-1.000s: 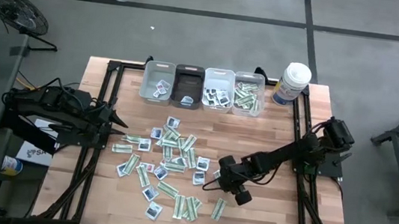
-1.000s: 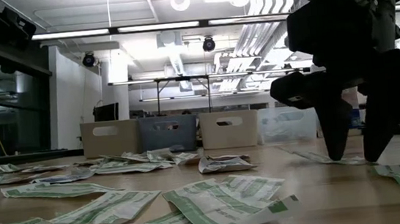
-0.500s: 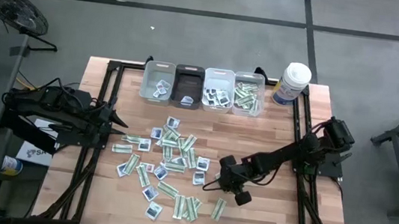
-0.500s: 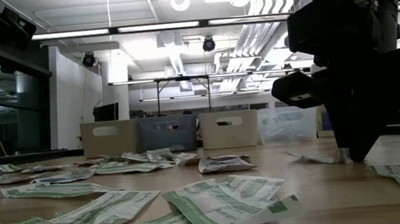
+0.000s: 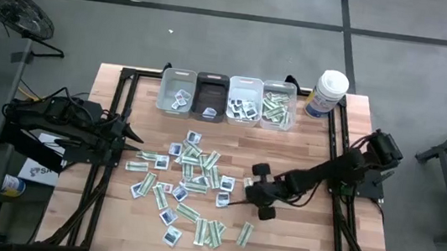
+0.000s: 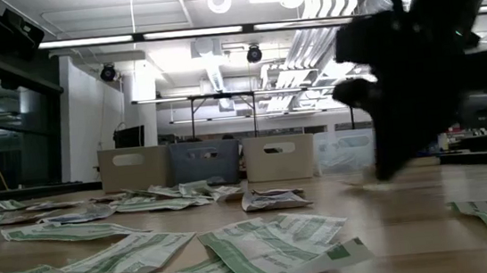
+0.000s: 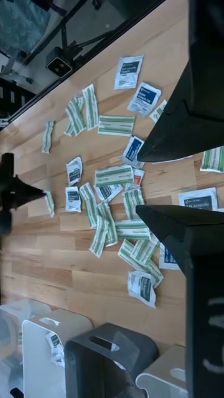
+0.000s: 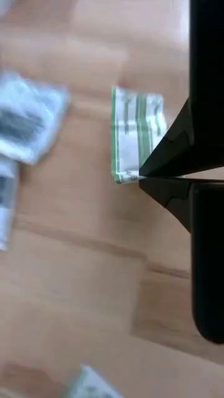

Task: Pick & Place First Aid Supplies
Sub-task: Put the green bandage into the transparent bin

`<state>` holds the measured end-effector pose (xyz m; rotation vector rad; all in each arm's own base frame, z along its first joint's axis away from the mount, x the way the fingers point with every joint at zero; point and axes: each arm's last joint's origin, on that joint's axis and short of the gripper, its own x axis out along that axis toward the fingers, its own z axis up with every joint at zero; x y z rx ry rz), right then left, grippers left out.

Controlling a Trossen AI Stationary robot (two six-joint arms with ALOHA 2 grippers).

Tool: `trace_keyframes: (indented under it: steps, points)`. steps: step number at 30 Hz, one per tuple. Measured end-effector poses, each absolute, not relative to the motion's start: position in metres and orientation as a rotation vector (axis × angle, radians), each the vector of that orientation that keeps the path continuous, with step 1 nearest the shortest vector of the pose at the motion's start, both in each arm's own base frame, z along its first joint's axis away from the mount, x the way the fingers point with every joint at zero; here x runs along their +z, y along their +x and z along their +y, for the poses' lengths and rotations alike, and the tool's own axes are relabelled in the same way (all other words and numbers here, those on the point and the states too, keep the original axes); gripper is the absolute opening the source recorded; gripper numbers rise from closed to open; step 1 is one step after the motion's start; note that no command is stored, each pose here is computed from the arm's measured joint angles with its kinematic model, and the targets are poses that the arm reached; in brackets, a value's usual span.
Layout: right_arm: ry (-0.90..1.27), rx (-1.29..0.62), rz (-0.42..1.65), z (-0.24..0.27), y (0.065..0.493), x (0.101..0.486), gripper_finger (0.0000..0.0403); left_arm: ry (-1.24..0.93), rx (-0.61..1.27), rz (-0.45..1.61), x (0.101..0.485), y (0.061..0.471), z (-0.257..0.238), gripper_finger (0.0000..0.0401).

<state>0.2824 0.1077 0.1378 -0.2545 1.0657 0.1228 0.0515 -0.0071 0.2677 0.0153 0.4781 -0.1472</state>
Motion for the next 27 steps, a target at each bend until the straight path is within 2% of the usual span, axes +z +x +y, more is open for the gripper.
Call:
trace_keyframes:
  steps: [12, 27]
  points:
    - [-0.273, -0.085, 1.041, 0.08, 0.272, 0.171, 0.0001, 0.018, -0.123, 0.477, 0.268, 0.052, -0.006, 0.0119]
    - [-0.331, -0.405, 1.051, 0.001, 0.235, 0.229, 0.0, 0.009, -0.093, 0.477, 0.268, 0.052, -0.006, 0.0119]
